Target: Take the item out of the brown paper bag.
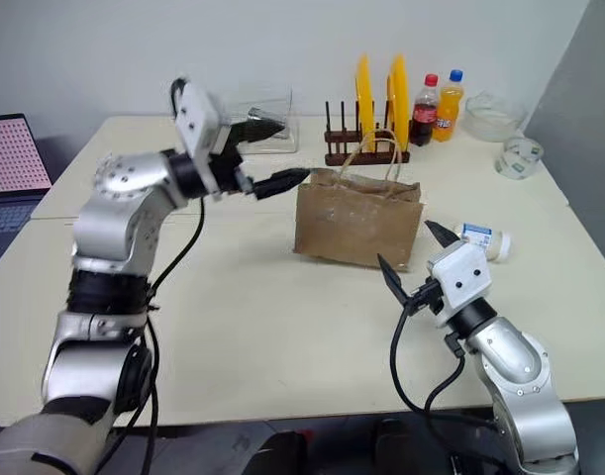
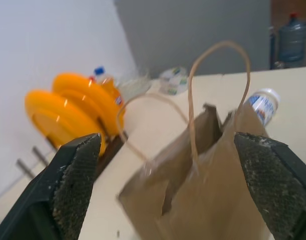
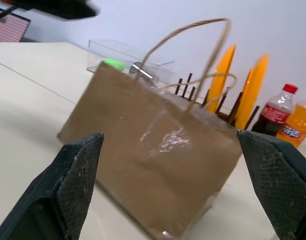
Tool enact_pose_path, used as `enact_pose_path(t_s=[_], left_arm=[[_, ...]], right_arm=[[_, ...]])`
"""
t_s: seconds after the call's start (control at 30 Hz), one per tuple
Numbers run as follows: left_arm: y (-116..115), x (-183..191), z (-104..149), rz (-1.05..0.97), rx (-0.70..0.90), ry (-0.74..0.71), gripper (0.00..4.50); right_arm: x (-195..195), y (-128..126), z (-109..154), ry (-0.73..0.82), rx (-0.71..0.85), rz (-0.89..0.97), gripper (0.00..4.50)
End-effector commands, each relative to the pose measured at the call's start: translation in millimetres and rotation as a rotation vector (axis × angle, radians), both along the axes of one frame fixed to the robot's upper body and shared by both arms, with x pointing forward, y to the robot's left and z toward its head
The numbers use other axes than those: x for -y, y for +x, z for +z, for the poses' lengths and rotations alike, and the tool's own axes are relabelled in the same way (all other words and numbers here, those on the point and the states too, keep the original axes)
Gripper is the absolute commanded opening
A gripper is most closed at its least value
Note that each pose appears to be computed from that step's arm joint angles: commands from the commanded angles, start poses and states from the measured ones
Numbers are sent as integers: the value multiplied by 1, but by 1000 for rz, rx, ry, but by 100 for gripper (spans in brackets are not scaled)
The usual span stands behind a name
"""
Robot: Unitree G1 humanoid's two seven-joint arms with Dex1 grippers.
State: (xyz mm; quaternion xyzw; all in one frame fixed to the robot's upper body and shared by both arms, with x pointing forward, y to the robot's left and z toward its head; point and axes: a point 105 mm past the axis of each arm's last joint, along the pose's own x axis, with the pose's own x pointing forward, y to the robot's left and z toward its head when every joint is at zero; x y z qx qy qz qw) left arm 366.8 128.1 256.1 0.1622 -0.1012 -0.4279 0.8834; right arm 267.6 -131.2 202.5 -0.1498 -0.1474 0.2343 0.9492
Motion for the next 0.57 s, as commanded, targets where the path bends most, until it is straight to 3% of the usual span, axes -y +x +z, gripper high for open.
enact_pose_path(t_s=[0.03, 0.23, 0.4, 0.57], left_arm=[[-20, -18, -13, 145, 37, -60, 426], [-35, -47, -73, 420, 6, -57, 426], [-50, -43, -94, 460, -1, -107, 426], [-55, -35, -99, 449, 0, -147, 426]], right_arm=[[1, -8, 13, 26, 60, 23, 450], [2, -14, -6, 55, 21, -6, 450], [8, -14, -20, 125, 13, -79, 450], [5, -13, -21, 130, 25, -59, 450]])
